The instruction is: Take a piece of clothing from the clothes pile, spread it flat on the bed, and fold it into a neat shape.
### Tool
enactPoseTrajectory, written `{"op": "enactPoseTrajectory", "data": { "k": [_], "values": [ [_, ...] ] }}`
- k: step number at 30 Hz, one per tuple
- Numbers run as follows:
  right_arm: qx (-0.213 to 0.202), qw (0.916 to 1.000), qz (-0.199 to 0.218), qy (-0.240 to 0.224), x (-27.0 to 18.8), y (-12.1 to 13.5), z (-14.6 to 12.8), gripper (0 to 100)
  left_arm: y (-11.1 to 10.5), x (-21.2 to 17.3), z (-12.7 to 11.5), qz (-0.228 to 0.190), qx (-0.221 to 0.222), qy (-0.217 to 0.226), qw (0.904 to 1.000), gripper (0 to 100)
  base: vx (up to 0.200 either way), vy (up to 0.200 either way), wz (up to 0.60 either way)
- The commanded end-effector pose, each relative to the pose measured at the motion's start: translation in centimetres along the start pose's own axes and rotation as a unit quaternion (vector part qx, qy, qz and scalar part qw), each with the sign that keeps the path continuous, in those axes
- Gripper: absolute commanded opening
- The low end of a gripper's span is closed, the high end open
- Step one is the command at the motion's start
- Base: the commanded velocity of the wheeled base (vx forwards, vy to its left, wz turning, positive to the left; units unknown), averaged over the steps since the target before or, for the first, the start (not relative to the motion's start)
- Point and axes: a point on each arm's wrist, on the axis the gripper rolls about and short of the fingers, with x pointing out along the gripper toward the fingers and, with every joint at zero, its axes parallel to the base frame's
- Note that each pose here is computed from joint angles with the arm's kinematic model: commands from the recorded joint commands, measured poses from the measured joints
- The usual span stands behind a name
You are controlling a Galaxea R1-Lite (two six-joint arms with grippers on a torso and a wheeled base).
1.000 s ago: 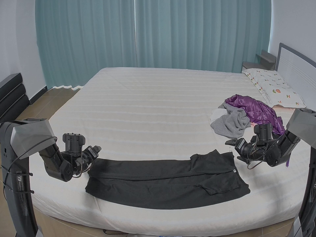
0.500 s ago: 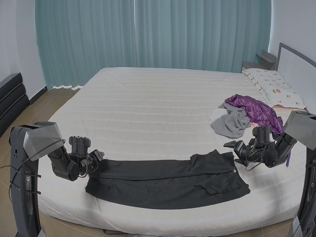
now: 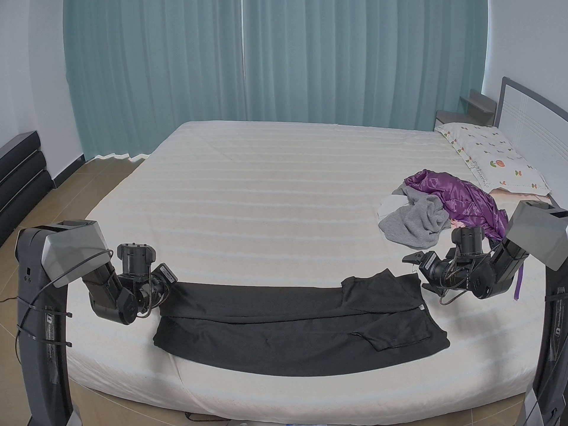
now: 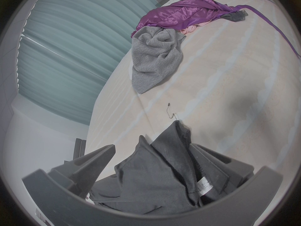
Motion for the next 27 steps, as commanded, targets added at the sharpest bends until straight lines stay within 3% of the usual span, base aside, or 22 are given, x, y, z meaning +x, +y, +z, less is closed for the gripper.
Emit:
{"op": "enactPoseTrajectory", "data": {
  "k": [1, 10, 11, 27],
  "values": [
    [0.002, 1.0000, -0.007, -0.002, 0.6, -0.5, 0.2, 100, 0.1, 0.1, 0.0, 0.001, -0.001, 0.000, 1.0000, 0, 0.000, 0.000, 0.00],
    [-0.015, 0.9990, -0.038, -0.019, 2.7, -1.5, 0.2, 100, 0.2, 0.1, -0.1, 0.002, -0.001, 0.000, 1.0000, 0, 0.000, 0.000, 0.00],
    [-0.017, 0.9988, -0.040, -0.021, 2.9, -1.6, 0.2, 0, 0.2, 0.1, -0.1, 0.002, -0.001, 0.000, 1.0000, 0, 0.000, 0.000, 0.00],
    [-0.009, 0.9971, -0.055, -0.050, 3.5, -2.1, 1.3, 0, 0.2, 0.2, -0.1, -0.002, 0.000, -0.004, 1.0000, 0, 0.000, 0.000, 0.00]
  ]
}}
